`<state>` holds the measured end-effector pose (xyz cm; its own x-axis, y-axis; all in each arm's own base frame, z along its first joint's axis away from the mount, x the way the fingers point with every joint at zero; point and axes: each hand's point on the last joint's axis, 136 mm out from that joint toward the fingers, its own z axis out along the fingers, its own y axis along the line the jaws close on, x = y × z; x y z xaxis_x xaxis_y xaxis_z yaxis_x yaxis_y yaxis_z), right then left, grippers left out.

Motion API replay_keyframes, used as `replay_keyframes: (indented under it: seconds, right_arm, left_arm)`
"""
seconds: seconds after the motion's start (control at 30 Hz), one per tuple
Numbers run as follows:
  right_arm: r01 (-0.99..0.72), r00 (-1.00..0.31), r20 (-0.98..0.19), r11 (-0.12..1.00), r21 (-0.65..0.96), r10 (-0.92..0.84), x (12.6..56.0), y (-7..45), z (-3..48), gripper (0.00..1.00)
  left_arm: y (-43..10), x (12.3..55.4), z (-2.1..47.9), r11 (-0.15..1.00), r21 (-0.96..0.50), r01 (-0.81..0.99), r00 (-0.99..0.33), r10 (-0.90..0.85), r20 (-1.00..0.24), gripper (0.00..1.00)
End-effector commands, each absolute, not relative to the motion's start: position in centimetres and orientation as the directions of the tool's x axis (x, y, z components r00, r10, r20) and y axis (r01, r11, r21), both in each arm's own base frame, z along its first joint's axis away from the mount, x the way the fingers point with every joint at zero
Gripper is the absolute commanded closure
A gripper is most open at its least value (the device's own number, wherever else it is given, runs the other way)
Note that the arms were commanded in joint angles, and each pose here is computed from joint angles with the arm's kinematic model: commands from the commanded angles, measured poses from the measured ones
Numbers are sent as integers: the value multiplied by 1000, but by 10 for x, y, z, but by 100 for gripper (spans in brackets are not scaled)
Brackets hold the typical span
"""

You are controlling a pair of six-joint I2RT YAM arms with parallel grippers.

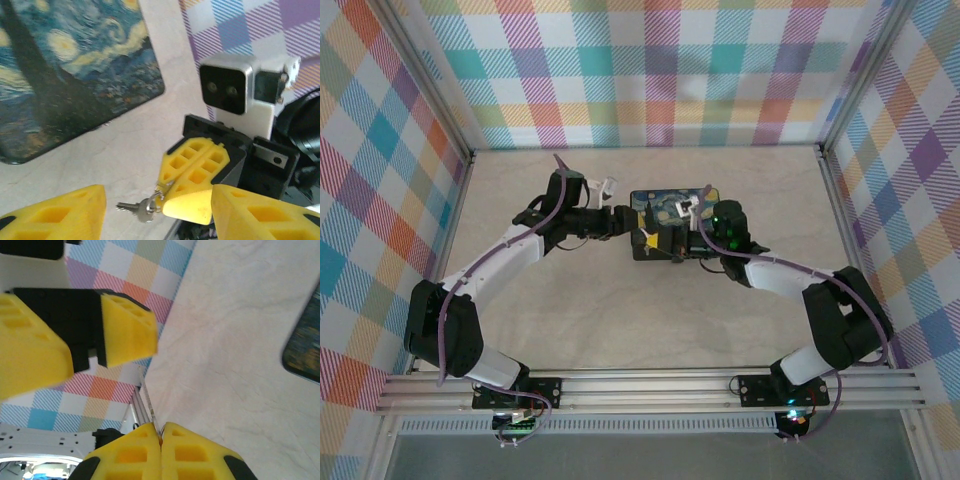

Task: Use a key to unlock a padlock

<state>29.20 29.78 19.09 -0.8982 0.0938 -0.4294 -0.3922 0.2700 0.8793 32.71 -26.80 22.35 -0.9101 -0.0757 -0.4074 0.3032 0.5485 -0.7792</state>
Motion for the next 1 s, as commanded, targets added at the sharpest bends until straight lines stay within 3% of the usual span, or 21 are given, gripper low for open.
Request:
replay_keyframes:
  seconds: [0.0,0.17,0.4,0.63,0.97]
  right_arm:
    - [-371,-897,-428,336,865,111,294,277,171,100]
    - [-278,-908,-381,430,859,173,298,231,143,100]
    - [-232,-898,-380,496,837,220,279,183,138,100]
    - [-209,-896,-379,534,819,231,269,162,136,99]
    - [-189,-868,-398,540,820,299,263,143,143,98]
  left_arm:
    - [-249,335,220,656,-728,199,-899,-174,-402,41]
    - [-243,322,183,806,-591,47,-880,-246,-406,40]
    - [-278,293,142,911,-412,6,-825,-229,-517,30]
    - [-344,301,102,931,-362,55,-824,-162,-543,29]
    - [-382,336,75,962,-265,72,-815,-96,-571,32]
